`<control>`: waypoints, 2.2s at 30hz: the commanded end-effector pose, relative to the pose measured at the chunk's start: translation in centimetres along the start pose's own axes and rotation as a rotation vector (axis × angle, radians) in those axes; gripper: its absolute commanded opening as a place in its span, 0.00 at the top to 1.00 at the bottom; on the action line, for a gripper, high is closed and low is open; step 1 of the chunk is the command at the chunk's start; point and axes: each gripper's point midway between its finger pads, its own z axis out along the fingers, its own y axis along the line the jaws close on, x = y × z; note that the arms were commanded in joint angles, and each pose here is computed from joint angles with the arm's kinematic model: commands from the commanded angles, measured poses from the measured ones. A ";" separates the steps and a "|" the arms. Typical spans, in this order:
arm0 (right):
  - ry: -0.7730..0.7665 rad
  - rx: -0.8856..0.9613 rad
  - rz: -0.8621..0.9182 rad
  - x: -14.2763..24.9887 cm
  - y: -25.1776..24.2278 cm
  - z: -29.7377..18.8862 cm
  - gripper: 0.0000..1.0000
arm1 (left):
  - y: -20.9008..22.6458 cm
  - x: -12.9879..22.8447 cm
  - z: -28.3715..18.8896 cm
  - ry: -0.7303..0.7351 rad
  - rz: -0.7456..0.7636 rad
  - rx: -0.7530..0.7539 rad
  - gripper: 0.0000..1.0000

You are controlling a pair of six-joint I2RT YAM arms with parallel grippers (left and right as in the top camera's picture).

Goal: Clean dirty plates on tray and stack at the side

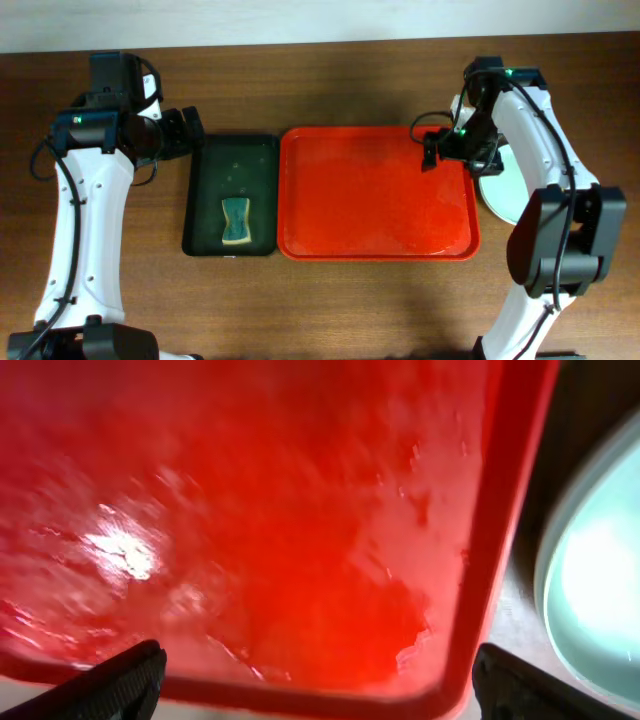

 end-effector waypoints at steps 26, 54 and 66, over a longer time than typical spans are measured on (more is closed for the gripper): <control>-1.747 -0.116 -0.406 32.7 5.4 -42.2 0.02 | 0.0 -0.3 -0.4 -0.013 -0.011 0.002 0.01; -1.920 -0.097 -0.362 16.8 2.3 -19.1 0.02 | 0.0 -0.3 -0.4 -0.013 -0.011 0.002 0.01; -1.632 0.006 -0.266 13.4 -1.1 -8.8 0.02 | 0.0 -0.3 -0.4 -0.013 -0.011 0.002 0.01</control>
